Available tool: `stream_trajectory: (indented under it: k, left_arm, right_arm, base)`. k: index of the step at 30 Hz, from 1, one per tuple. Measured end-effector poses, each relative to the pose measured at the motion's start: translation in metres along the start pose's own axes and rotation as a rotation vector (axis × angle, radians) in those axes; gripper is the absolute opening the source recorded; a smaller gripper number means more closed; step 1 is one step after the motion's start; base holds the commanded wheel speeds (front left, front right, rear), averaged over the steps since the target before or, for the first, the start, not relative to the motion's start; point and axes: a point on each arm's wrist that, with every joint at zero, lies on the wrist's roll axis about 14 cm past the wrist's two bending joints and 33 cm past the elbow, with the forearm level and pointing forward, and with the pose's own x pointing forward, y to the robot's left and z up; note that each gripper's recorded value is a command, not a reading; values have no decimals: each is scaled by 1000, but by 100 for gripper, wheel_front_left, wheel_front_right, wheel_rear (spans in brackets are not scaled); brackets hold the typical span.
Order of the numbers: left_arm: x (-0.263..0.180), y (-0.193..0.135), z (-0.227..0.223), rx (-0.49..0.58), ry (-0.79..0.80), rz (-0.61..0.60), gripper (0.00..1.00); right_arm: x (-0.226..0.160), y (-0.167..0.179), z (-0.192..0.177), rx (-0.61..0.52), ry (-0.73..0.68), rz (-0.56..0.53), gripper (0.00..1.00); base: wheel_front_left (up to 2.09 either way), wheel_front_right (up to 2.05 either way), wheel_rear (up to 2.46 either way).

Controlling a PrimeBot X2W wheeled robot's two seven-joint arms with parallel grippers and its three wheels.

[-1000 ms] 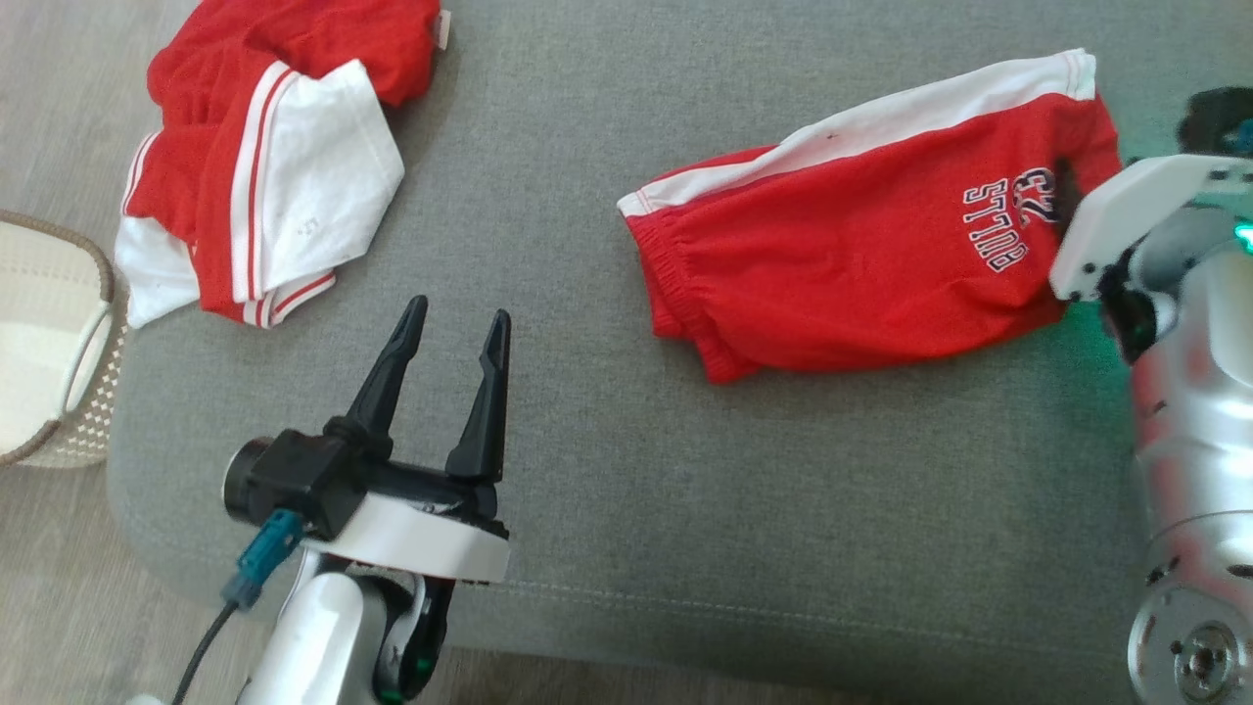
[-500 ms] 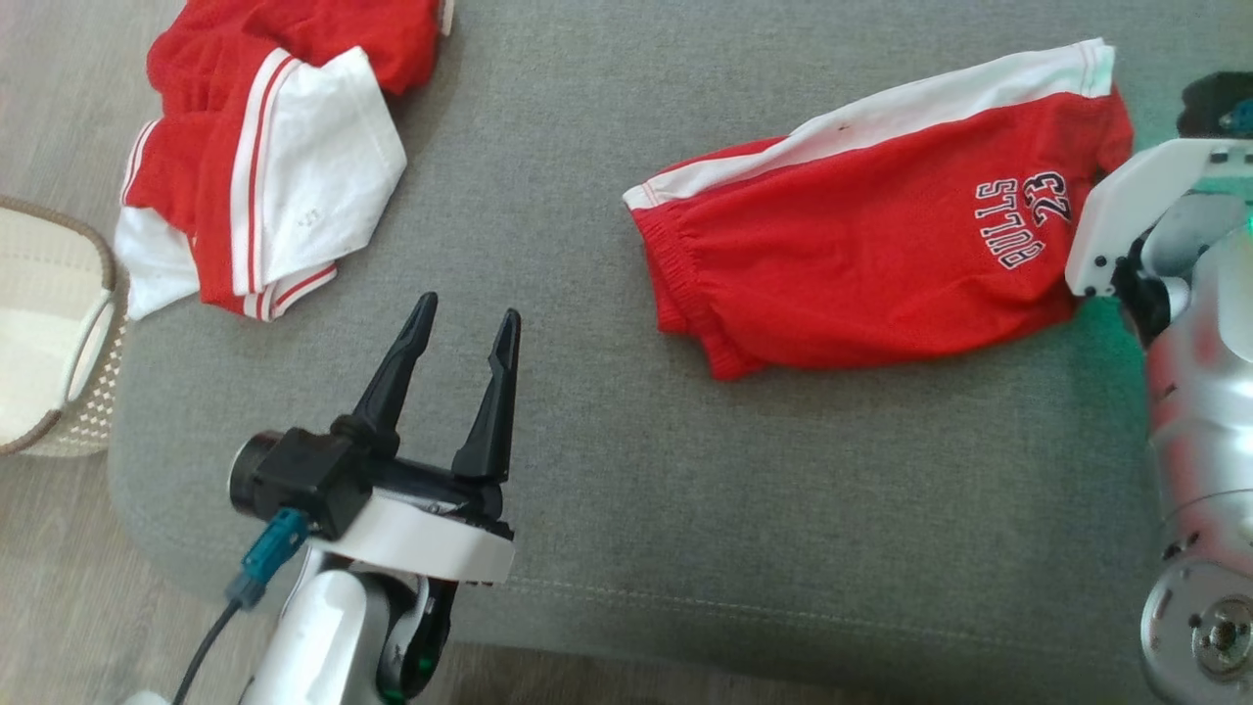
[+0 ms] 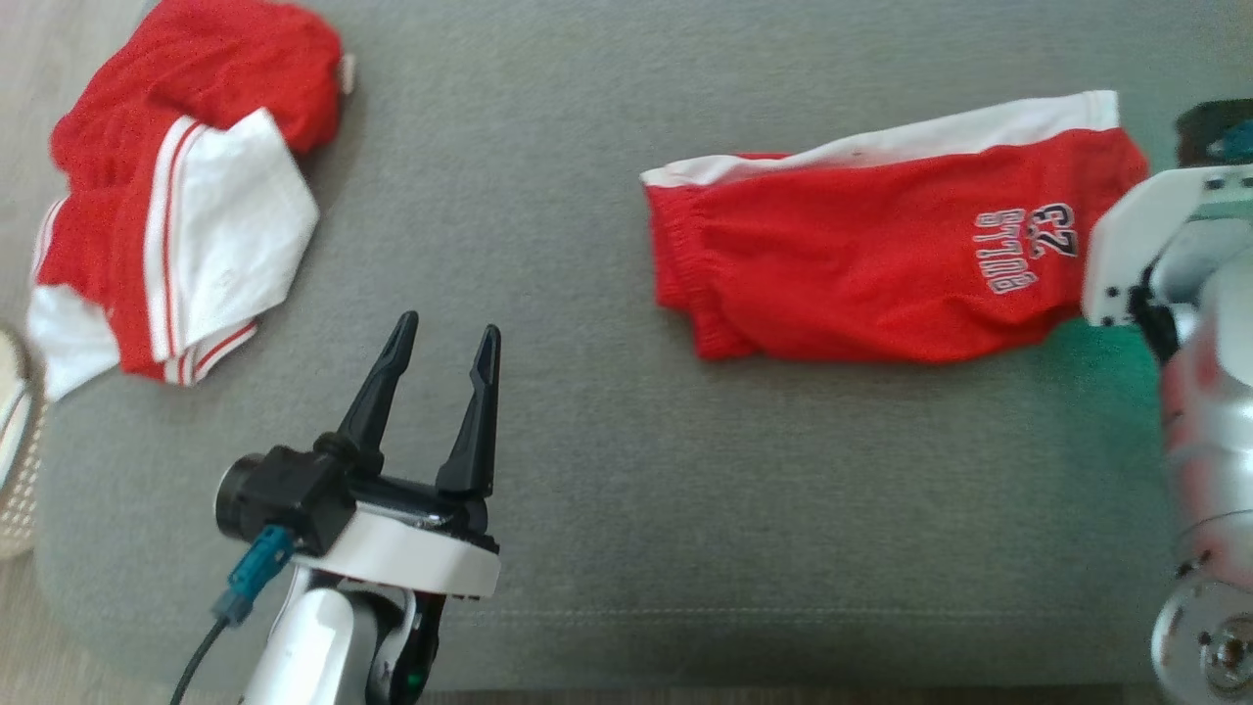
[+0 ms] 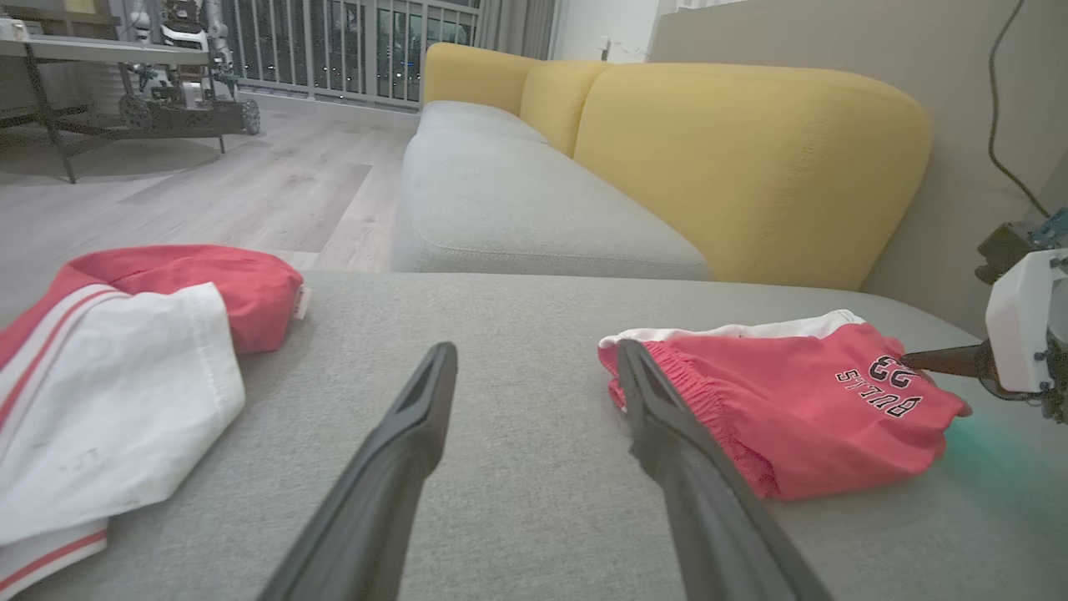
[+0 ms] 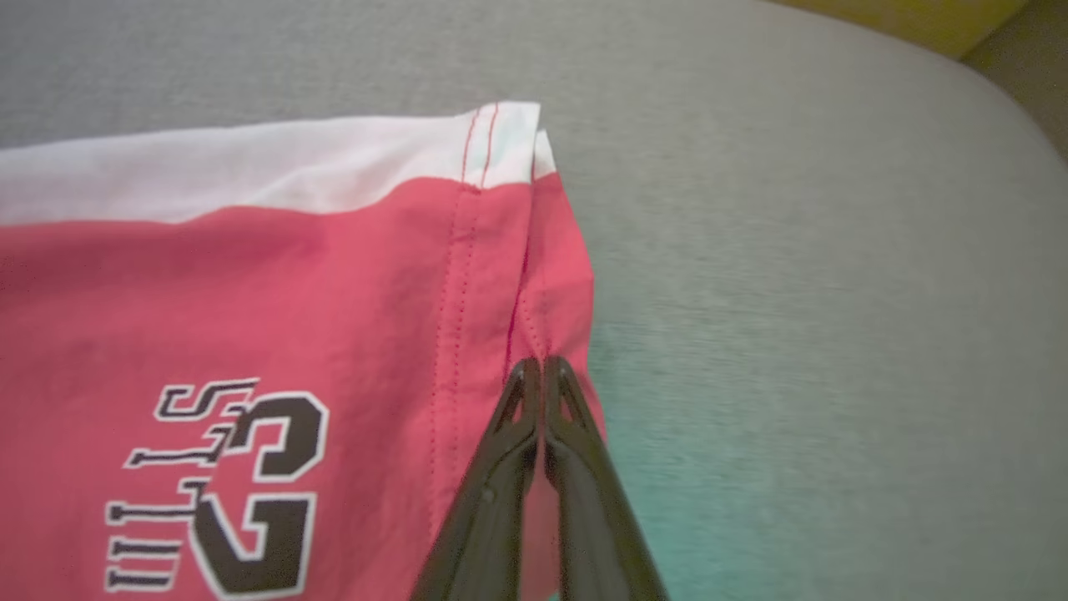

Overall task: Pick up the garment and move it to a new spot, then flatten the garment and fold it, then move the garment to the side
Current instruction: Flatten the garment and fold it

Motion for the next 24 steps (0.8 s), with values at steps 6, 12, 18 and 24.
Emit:
stream_trajectory:
  k: [6,12,18,24]
  left_arm:
    - [1,-17,6,-11,-20,-49,100]
    - [-5,-27,9,-12,-27,-62,100]
    - [-9,-35,17,-4,-47,-83,100]
    - [-19,-36,20,0,-55,-70,100]
  right_arm:
    - [-25,-49,19,-1,-72,-104,0]
    - [-43,-30,43,-15,-169,-58,0]
    - [-61,12,66,-70,-247,45,0]
    - [-73,71,83,-124,-297,205,0]
  base:
    - [0,0,0]
    - [0,0,0]
    - [0,0,0]
    - [0,0,0]
